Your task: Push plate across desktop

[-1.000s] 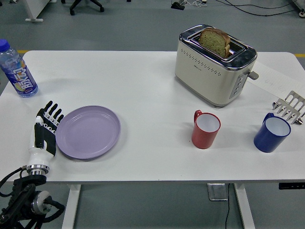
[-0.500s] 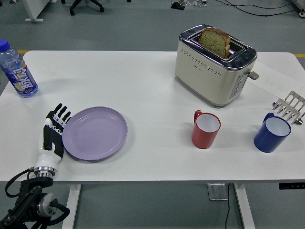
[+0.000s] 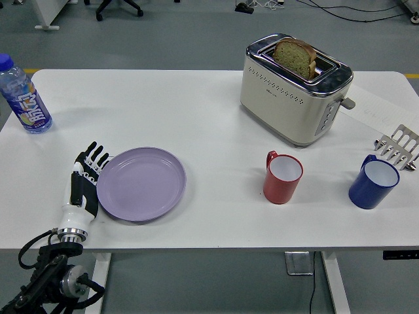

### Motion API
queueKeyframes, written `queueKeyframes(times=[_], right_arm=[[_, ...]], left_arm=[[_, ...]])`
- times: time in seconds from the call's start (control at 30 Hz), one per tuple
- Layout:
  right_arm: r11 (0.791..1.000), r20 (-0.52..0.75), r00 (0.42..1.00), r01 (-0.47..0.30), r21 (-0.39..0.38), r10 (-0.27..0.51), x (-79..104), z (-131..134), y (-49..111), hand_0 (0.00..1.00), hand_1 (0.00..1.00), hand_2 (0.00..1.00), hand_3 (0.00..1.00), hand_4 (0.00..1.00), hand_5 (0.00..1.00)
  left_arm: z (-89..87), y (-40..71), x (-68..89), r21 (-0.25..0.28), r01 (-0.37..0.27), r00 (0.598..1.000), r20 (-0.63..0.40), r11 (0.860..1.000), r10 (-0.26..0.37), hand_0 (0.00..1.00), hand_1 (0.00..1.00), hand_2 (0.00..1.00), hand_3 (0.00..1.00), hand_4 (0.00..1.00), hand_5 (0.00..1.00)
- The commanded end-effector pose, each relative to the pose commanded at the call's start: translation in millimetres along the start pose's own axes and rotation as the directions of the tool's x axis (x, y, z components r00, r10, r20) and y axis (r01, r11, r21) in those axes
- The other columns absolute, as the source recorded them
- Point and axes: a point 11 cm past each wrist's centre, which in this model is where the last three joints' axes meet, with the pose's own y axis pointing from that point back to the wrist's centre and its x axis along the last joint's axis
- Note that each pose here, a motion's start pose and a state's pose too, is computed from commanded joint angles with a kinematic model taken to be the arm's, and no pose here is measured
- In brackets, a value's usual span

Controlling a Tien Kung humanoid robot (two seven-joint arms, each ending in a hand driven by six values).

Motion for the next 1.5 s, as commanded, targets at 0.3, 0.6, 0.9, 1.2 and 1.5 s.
queueKeyframes(times=[0.3, 0.6, 0.9, 1.2, 1.5], right_arm=[[1.0, 0.001, 1.0, -0.002, 0.004, 0.002, 1.2, -2, 0.0, 0.603, 0.546, 0.65, 0.614, 0.14, 0.352], [1.0, 0.004, 1.0, -0.006, 0.008, 0.006, 2.7, -4, -0.1, 0.604, 0.546, 0.651, 0.614, 0.14, 0.352], [1.0, 0.004, 1.0, -0.006, 0.011, 0.006, 2.7, -5, -0.1, 0.606, 0.547, 0.651, 0.615, 0.142, 0.349], [1.0, 0.003, 1.0, -0.006, 0.012, 0.006, 2.5, -6, -0.1, 0.606, 0.547, 0.651, 0.615, 0.143, 0.347], [1.0, 0.002, 1.0, -0.006, 0.015, 0.006, 2.8, -7, -0.1, 0.607, 0.548, 0.652, 0.615, 0.145, 0.346]], left_arm=[[-3.9, 0.0, -9.6, 0.013, 0.03, 1.0, 0.001, 0.999, -0.03, 0.896, 0.907, 0.935, 0.907, 0.485, 0.998], [-7.9, 0.6, -19.6, 0.022, 0.057, 0.998, -0.002, 0.998, -0.057, 0.897, 0.907, 0.935, 0.91, 0.486, 0.998], [-10.8, -1.4, -34.0, 0.029, 0.093, 0.996, -0.011, 0.995, -0.092, 0.897, 0.907, 0.935, 0.91, 0.486, 0.998], [-17.5, 0.4, -48.2, 0.047, 0.128, 0.992, -0.021, 0.991, -0.128, 0.898, 0.907, 0.935, 0.911, 0.486, 0.998], [-18.7, -1.0, -57.9, 0.05, 0.157, 0.988, -0.022, 0.986, -0.156, 0.898, 0.907, 0.935, 0.912, 0.486, 0.998]])
